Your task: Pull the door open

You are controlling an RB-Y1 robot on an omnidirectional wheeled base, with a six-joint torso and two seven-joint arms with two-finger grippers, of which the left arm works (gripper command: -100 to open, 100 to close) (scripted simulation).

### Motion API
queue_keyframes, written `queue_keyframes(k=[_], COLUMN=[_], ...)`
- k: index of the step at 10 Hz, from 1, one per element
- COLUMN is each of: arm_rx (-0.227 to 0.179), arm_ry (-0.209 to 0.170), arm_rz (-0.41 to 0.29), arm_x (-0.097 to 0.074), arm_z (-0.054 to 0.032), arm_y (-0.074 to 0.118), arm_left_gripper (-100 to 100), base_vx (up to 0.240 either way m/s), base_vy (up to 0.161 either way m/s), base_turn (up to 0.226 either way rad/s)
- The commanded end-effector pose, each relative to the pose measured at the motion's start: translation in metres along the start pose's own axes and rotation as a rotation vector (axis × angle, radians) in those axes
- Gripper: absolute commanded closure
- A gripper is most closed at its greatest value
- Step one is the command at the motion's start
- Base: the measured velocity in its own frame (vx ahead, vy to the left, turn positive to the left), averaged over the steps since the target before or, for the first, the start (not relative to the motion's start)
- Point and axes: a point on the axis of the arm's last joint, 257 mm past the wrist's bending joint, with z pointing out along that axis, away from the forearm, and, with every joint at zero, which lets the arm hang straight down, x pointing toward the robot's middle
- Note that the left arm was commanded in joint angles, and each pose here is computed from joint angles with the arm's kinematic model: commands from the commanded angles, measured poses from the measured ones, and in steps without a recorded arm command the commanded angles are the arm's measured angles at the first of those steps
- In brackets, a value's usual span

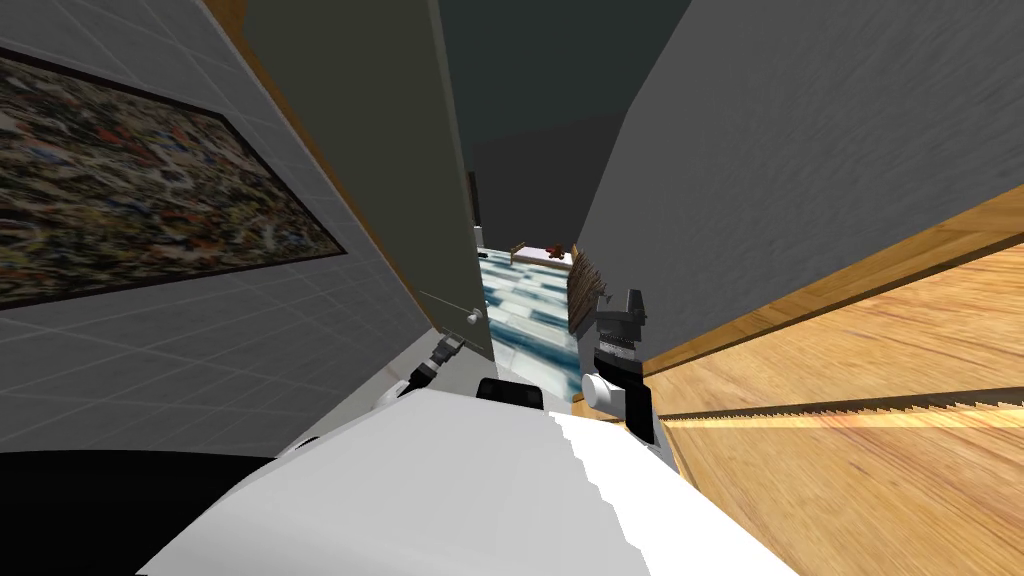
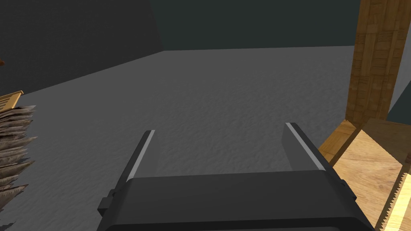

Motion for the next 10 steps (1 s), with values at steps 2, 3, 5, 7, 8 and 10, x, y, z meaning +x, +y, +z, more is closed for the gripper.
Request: queue_keyframes(k=[2,3,5,7,8,10], arm_rx=[-0.028,-0.042,-0.072,-0.1,-0.112,-0.133], arm_ry=[-0.001,-0.002,-0.005,-0.006,-0.006,-0.006], arm_rz=[0.004,0.006,0.007,0.007,0.006,0.005], arm_x=[0.002,0.002,0.001,0.001,0.0,0.0], arm_z=[0.0135,0.0201,0.034,0.0478,0.0542,0.0648], arm_y=[0.005,0.007,0.012,0.015,0.017,0.019], arm_left_gripper=[-100,-100,-100,-100,-100,-100], base_vx=[0.019,0.04,0.029,0.021,0.013,0.013], base_vy=[0.019,0.01,0.024,0.036,0.046,0.048], base_turn=[-0.092,-0.117,-0.151,-0.139,-0.139,-0.102])
